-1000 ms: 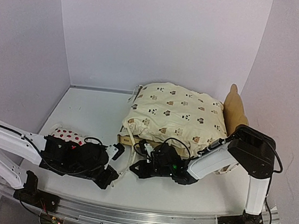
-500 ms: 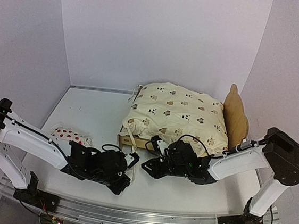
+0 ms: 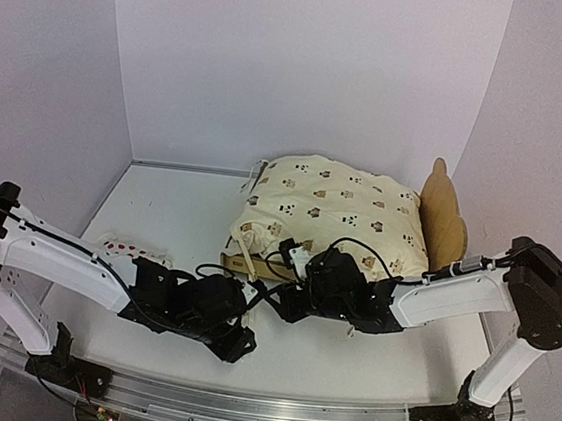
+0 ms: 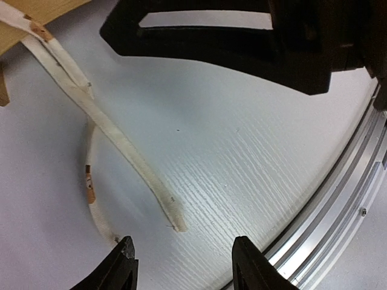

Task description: Set up the pet bed

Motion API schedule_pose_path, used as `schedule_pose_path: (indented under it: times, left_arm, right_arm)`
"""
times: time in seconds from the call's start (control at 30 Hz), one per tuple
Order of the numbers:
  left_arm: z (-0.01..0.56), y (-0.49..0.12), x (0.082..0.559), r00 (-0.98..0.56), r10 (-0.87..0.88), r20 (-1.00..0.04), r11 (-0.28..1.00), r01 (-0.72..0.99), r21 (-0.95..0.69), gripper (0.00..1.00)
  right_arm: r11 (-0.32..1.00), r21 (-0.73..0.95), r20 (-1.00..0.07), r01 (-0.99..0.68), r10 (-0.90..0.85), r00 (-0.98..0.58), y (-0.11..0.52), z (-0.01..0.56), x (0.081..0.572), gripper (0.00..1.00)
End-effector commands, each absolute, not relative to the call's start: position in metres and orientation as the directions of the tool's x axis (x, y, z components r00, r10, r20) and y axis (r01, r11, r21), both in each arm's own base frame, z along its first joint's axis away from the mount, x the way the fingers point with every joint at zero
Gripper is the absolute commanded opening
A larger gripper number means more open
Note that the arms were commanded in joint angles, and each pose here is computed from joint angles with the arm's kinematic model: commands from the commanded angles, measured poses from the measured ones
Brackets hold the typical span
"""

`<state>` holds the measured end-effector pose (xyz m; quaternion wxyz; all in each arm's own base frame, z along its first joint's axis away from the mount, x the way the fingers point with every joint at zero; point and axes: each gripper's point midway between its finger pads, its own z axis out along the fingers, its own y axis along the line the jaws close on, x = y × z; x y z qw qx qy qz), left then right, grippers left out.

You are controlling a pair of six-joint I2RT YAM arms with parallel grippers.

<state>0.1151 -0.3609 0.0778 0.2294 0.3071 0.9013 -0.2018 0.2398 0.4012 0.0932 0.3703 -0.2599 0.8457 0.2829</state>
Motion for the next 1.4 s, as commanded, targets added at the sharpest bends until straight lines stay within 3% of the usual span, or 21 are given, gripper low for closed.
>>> schedule_pose_path:
  times: [0.0, 0.3, 0.77, 0.87, 1.0, 1.37]
  left_arm:
    - [0.096, -0.334, 0.129, -0.723, 0.426, -0.545, 0.804, 0.578, -0.139, 0.54]
    - [0.053, -0.311, 0.124, -0.784, 0.461, -0.416, 0.842, 0.535, -0.074, 0.53]
    - [0.023, -0.328, 0.141, -0.772, 0.503, -0.388, 0.825, 0.563, -0.052, 0.44]
    - [0.016, -0.327, 0.142, -0.775, 0.506, -0.380, 0.825, 0.563, -0.051, 0.36]
    - [0.010, -0.326, 0.143, -0.770, 0.509, -0.386, 0.821, 0.569, -0.052, 0.02]
    - [0.021, -0.312, 0.146, -0.772, 0.459, -0.440, 0.838, 0.541, -0.076, 0.00]
  right_arm:
    - [0.712, 0.239, -0.791, -0.660, -0.251, -0.558, 0.409, 0.099, 0.249, 0.36]
    - [0.710, 0.209, -0.789, -0.672, -0.283, -0.545, 0.420, 0.099, 0.256, 0.38]
    - [0.716, 0.230, -0.771, -0.659, -0.279, -0.572, 0.422, 0.094, 0.255, 0.39]
    - [0.717, 0.233, -0.771, -0.657, -0.276, -0.574, 0.424, 0.096, 0.256, 0.39]
    - [0.721, 0.231, -0.770, -0.653, -0.274, -0.575, 0.432, 0.098, 0.261, 0.44]
    - [0.780, 0.148, -0.775, -0.608, -0.290, -0.561, 0.446, 0.089, 0.289, 0.47]
